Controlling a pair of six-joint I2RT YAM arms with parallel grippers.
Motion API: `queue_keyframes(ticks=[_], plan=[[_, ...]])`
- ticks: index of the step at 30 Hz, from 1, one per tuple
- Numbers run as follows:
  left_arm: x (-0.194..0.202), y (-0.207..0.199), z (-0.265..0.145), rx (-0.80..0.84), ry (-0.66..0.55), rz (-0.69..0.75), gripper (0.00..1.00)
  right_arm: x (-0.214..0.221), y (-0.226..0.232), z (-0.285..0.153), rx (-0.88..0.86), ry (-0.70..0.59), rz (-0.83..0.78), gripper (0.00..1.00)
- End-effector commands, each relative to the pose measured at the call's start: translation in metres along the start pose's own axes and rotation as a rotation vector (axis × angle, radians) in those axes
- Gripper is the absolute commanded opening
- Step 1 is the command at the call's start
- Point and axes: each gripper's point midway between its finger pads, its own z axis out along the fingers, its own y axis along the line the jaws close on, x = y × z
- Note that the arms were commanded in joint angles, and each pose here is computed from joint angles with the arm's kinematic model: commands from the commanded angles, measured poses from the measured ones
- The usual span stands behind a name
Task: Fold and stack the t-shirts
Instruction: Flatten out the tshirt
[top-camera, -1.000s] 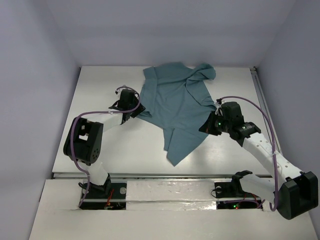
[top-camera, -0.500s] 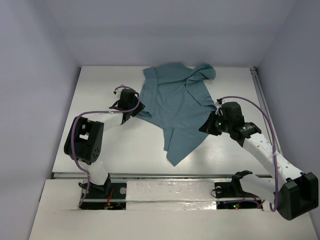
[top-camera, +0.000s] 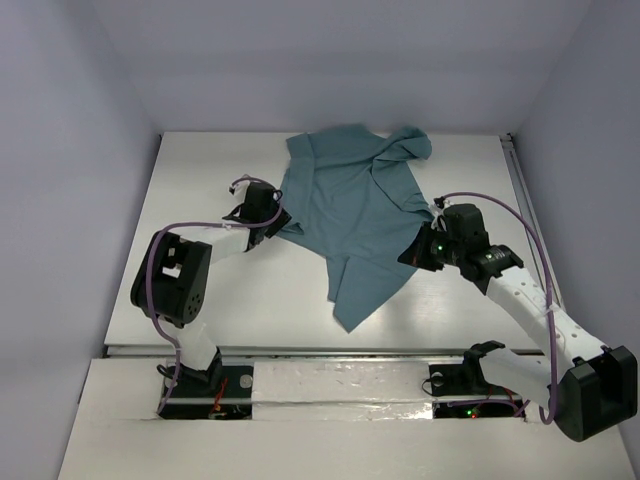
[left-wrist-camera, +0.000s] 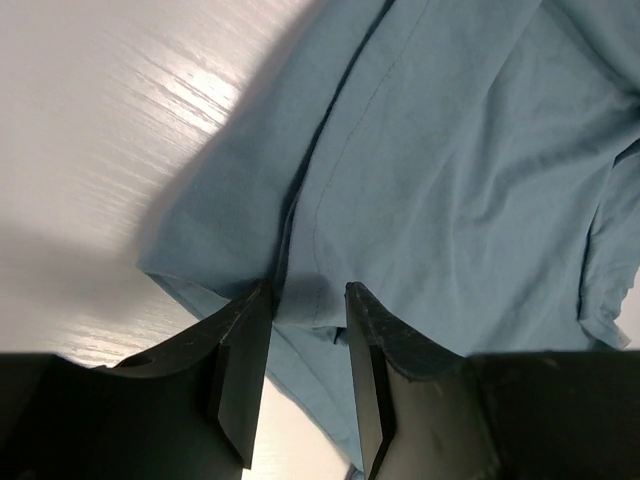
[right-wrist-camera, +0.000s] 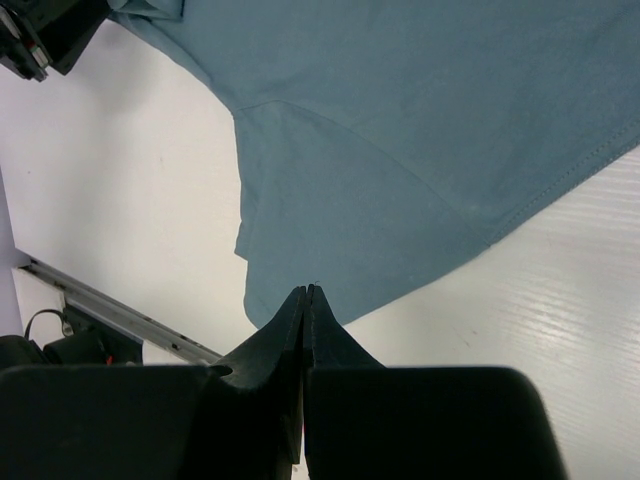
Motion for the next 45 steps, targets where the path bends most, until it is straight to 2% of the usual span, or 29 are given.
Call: queue_keyframes(ticks=[1, 7, 12, 14, 15, 18, 19, 23, 26, 27, 30, 32, 33, 35, 36, 38, 39, 40, 42, 43, 44, 45], plan=[[-0.001, -0.011, -0.002, 0.019, -0.02, 0.002, 0.32, -0.002, 0.003, -0.002, -0.014, -0.014, -0.01, 0.0], [-0.001, -0.007, 0.0, -0.003, -0.023, 0.014, 0.3, -0.002, 0.004, -0.002, -0.016, -0.015, -0.016, 0.0], [-0.008, -0.014, 0.0, 0.001, -0.039, 0.019, 0.01, 0.001, 0.0, 0.0, -0.007, -0.001, -0.01, 0.0], [-0.013, -0.015, -0.004, -0.003, -0.05, 0.038, 0.0, 0.009, -0.006, 0.003, 0.016, 0.029, 0.012, 0.18], [-0.019, -0.019, -0.01, 0.006, -0.071, 0.043, 0.0, 0.014, -0.015, 0.005, 0.053, 0.039, 0.027, 0.4], [-0.034, -0.033, -0.027, 0.043, -0.102, 0.084, 0.0, 0.026, -0.038, 0.014, 0.145, 0.052, 0.092, 0.77], [-0.042, -0.033, -0.031, 0.044, -0.117, 0.089, 0.0, 0.028, -0.043, 0.017, 0.171, 0.052, 0.128, 0.81], [-0.082, -0.033, -0.049, 0.053, -0.186, 0.112, 0.0, 0.03, -0.059, 0.039, 0.24, 0.045, 0.236, 0.81], [-0.118, -0.026, -0.064, 0.05, -0.255, 0.115, 0.0, 0.029, -0.073, 0.056, 0.297, 0.033, 0.273, 0.72], [-0.127, -0.027, -0.071, 0.065, -0.272, 0.114, 0.0, 0.03, -0.081, 0.061, 0.331, 0.032, 0.275, 0.66], [-0.152, -0.02, -0.086, 0.057, -0.323, 0.131, 0.0, 0.022, -0.086, 0.068, 0.365, 0.013, 0.282, 0.61], [-0.157, -0.018, -0.092, 0.051, -0.34, 0.16, 0.0, 0.022, -0.093, 0.078, 0.388, 0.016, 0.292, 0.48], [-0.164, -0.014, -0.096, 0.043, -0.358, 0.158, 0.0, 0.012, -0.099, 0.082, 0.415, -0.017, 0.294, 0.3], [-0.171, -0.006, -0.101, 0.026, -0.374, 0.158, 0.0, 0.001, -0.116, 0.092, 0.454, -0.024, 0.311, 0.07], [-0.171, 0.001, -0.101, 0.014, -0.37, 0.166, 0.0, -0.02, -0.116, 0.095, 0.455, -0.063, 0.304, 0.0], [-0.178, 0.012, -0.109, -0.004, -0.388, 0.159, 0.0, -0.047, -0.142, 0.095, 0.511, -0.093, 0.299, 0.0], [-0.179, 0.017, -0.114, -0.008, -0.395, 0.163, 0.0, -0.063, -0.146, 0.094, 0.511, -0.111, 0.286, 0.0], [-0.179, 0.024, -0.116, -0.022, -0.394, 0.164, 0.0, -0.099, -0.143, 0.09, 0.509, -0.173, 0.245, 0.0], [-0.183, 0.04, -0.121, -0.051, -0.405, 0.153, 0.0, -0.127, -0.154, 0.089, 0.524, -0.193, 0.229, 0.0], [-0.183, 0.04, -0.127, -0.047, -0.412, 0.165, 0.0, -0.157, -0.143, 0.085, 0.51, -0.233, 0.178, 0.06], [-0.186, 0.046, -0.13, -0.062, -0.422, 0.161, 0.0, -0.157, -0.144, 0.083, 0.535, -0.202, 0.165, 0.19], [-0.188, 0.051, -0.135, -0.072, -0.433, 0.161, 0.0, -0.157, -0.143, 0.084, 0.537, -0.174, 0.154, 0.43]])
